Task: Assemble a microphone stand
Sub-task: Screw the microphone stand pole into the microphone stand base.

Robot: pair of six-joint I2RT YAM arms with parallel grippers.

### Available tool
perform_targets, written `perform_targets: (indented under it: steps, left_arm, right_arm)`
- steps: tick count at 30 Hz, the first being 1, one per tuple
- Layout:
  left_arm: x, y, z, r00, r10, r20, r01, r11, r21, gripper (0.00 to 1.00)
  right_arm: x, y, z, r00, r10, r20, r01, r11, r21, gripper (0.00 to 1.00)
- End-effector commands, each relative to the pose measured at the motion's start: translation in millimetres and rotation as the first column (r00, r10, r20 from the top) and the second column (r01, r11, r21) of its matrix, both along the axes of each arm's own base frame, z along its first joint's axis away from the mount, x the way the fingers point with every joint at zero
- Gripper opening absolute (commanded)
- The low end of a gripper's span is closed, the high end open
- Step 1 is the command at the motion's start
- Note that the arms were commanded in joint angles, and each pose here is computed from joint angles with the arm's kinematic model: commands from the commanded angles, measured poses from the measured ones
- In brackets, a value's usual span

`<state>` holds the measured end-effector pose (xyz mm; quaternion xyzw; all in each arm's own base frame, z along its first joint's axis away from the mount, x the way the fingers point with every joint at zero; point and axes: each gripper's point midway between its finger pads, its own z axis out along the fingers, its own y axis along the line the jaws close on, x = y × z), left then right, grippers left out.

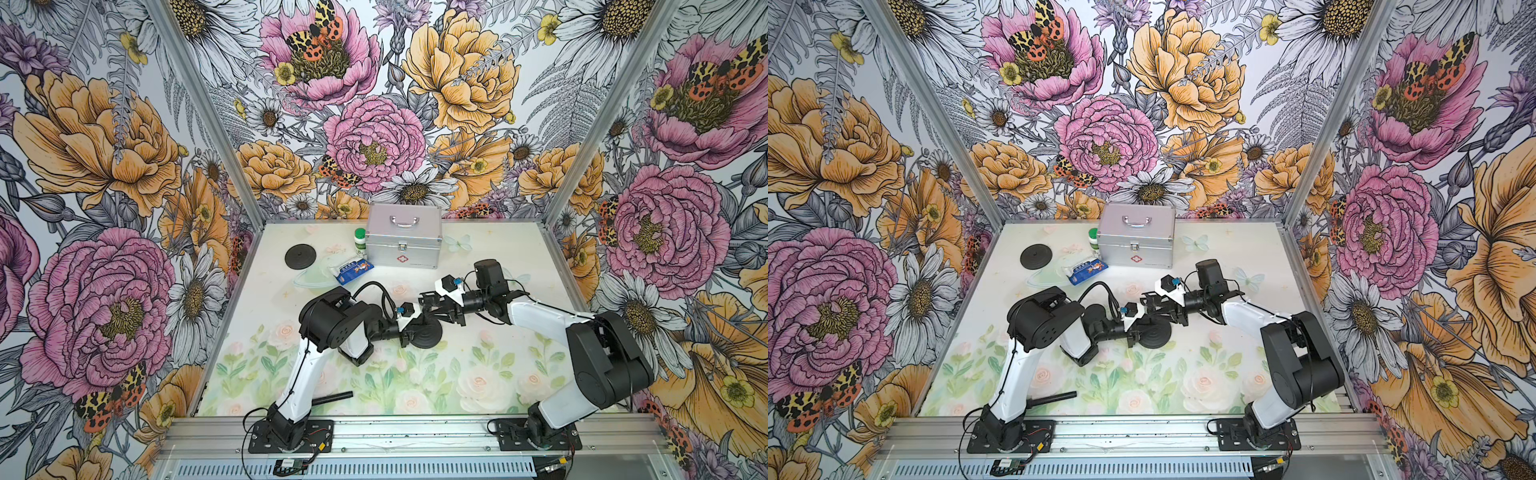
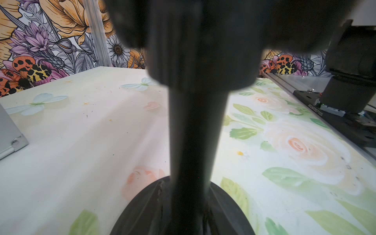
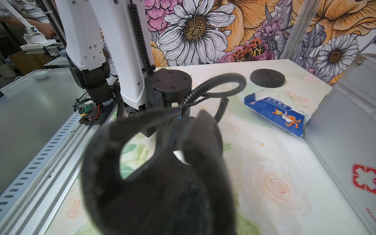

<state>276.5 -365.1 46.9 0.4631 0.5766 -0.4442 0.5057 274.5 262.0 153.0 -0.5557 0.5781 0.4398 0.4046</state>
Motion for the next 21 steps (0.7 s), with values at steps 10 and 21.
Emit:
perform_targets:
  steps: [10,21]
  left_arm:
    - [-10,3,-32,0.995,-0.012,-0.096,0.018,0.998,0.063,0.31]
    - [-13,2,-34,0.995,-0.021,-0.098,0.028,0.997,0.066,0.31]
  right_arm:
    - [26,-3,-27,0.968,-0.249,-0.038,0.241,0.96,-0.141,0.0]
    - [21,-53,-55,0.5,-0.828,0.254,0.865,0.491,-0.103,0.0]
